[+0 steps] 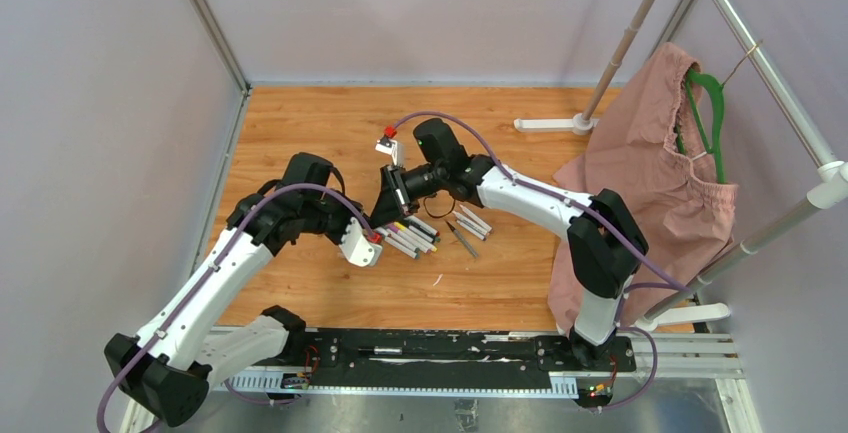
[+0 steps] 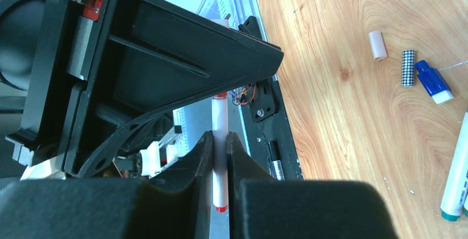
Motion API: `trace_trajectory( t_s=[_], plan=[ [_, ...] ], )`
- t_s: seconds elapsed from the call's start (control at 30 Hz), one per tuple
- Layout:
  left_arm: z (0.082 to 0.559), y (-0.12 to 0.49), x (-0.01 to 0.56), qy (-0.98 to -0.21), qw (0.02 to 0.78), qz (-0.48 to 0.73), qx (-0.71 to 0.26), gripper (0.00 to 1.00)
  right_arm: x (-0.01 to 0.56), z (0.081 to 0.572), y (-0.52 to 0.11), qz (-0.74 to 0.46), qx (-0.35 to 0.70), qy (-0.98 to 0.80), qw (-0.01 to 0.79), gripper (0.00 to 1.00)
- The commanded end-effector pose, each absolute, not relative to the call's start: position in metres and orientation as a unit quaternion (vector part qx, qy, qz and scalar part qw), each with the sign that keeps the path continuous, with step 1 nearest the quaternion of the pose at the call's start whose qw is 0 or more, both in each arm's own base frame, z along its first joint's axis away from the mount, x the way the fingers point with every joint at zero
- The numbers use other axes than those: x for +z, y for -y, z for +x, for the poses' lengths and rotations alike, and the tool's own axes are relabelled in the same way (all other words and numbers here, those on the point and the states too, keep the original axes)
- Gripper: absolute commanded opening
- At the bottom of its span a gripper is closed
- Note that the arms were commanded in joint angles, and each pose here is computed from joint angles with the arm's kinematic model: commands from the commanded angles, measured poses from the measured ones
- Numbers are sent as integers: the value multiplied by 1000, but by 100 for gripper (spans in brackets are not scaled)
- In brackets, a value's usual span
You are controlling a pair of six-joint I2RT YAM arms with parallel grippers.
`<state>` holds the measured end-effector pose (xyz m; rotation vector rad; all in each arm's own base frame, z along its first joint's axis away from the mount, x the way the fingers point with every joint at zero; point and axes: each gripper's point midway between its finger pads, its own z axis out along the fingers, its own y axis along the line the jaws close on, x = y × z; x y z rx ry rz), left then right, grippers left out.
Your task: Open the pen caps
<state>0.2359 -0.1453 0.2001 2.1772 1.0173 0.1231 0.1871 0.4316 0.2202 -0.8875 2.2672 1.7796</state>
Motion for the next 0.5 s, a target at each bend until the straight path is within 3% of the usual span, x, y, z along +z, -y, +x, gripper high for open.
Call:
trace_trajectory(
  t_s=[0.0, 0.47],
  plan=[
    [243, 148, 220, -387, 383, 836, 69, 0, 216, 181, -432, -287, 581, -759, 58, 1],
    [278, 132, 207, -424, 374, 812, 146, 0, 180, 152, -377, -250, 555, -793, 36, 0]
  ],
)
